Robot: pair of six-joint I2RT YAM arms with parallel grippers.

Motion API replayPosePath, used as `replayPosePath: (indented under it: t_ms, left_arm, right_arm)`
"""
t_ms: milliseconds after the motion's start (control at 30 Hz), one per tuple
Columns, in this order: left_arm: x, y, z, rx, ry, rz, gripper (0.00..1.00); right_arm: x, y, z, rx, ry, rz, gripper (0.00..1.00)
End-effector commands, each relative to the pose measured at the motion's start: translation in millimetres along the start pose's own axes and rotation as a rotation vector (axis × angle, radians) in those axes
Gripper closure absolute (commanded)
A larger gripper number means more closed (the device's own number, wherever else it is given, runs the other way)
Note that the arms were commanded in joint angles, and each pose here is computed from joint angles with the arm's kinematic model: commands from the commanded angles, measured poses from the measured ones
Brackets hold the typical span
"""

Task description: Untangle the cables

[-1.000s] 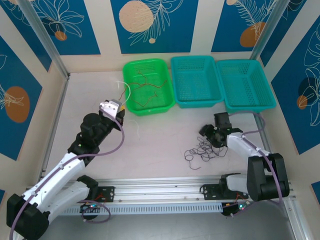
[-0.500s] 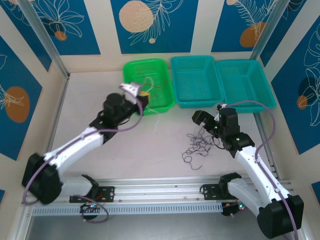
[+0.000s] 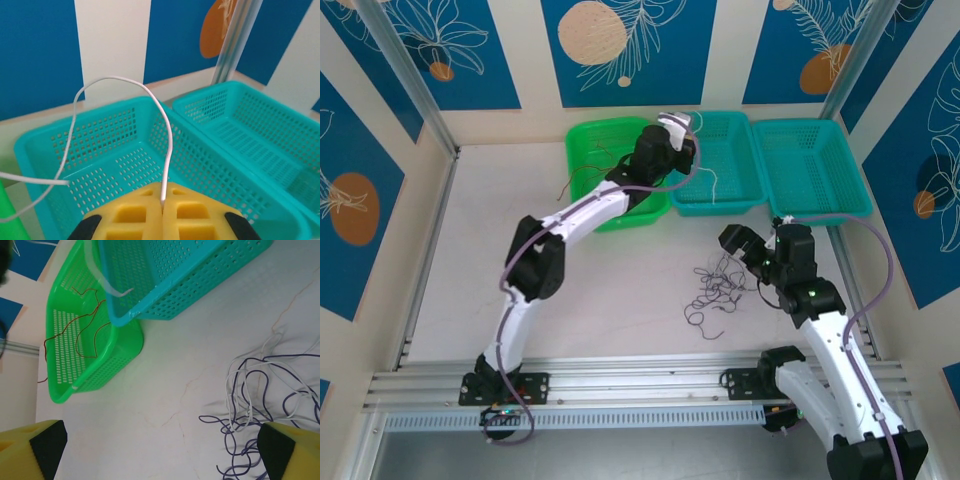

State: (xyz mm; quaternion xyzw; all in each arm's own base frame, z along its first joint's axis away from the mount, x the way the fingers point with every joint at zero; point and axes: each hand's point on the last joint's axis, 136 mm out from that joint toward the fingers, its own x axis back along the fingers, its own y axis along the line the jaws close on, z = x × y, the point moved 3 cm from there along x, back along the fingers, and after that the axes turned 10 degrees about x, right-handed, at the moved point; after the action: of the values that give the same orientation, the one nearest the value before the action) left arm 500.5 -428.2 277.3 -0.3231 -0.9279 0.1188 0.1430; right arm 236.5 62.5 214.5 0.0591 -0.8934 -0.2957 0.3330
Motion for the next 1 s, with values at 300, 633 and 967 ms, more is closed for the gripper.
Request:
replayPosePath:
  t_ms: [300,633,967]
  left_arm:
    - [11,-20,3,-0.133,0.044,0.065,0.09]
    - [165,-46,-12,-0.143,-0.041,0.247,0.07]
    - [247,-79,80,-0.098,0.129,0.386,0.07]
  right_arm:
    - [5,-14,9,-0.025,0.037,0.03,0.01]
    - [-13,-42,26,-0.072,0.112,0.151,0.02]
    - [-73,-104,75,-0.148,0.379,0.392,0.1]
